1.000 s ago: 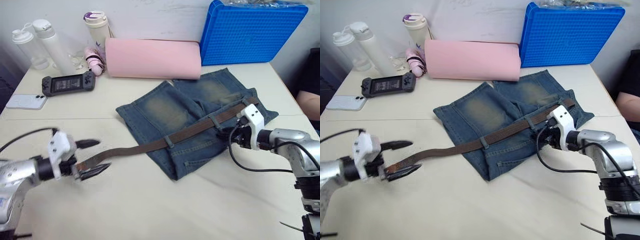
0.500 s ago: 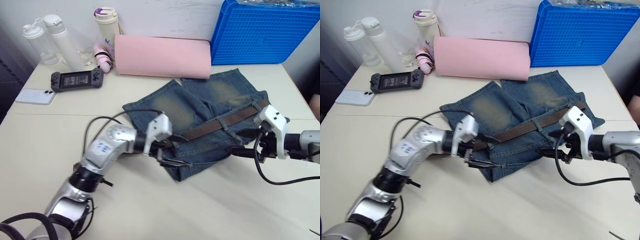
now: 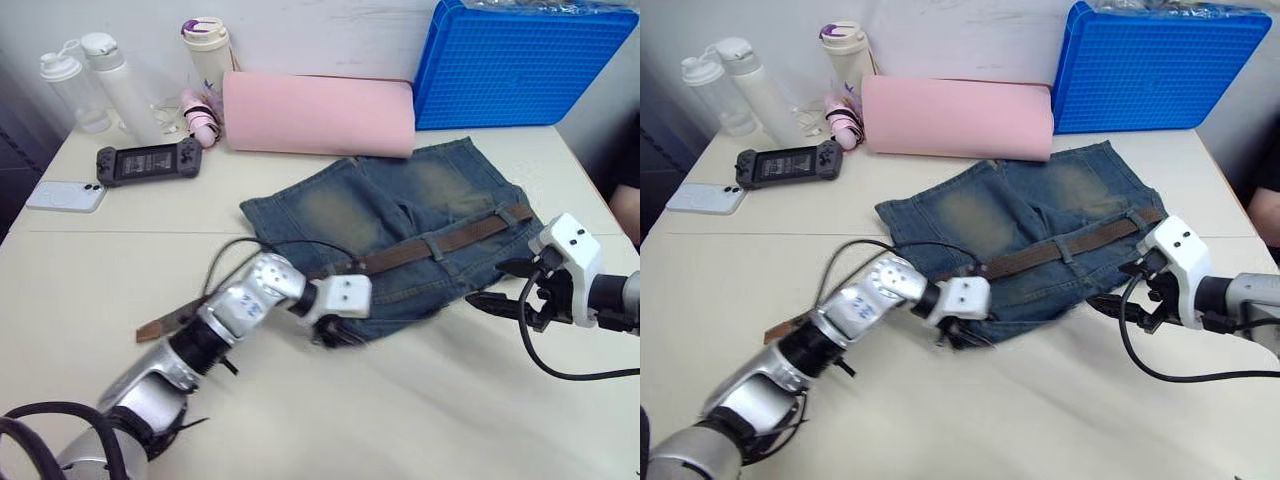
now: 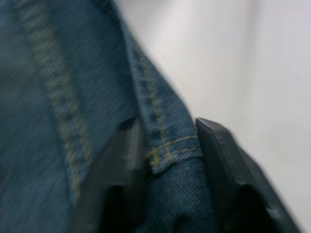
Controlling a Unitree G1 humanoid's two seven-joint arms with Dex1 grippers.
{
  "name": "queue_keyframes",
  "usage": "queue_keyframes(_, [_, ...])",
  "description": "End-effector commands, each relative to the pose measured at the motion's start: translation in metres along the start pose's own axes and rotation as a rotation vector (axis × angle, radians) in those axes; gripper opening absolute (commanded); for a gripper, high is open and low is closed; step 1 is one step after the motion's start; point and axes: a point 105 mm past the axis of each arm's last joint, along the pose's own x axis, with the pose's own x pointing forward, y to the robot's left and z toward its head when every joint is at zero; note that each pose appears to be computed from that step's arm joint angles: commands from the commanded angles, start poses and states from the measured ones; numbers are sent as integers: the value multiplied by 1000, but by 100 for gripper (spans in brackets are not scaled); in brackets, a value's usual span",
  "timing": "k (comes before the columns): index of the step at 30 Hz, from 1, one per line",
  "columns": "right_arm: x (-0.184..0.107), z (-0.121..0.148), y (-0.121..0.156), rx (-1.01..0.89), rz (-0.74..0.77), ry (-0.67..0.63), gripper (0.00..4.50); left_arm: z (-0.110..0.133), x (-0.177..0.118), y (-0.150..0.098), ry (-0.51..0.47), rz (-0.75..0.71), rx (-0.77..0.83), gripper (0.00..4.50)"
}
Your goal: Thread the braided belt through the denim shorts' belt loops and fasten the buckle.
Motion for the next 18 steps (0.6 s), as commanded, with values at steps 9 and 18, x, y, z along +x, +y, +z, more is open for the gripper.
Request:
queue_keyframes(9, [15, 33, 1, 78, 74, -155, 450, -84, -134, 29, 193, 234, -33, 1])
queue_keyframes(18, [26, 42, -9, 162, 57, -236, 450, -82, -169, 19, -15, 384, -281, 128])
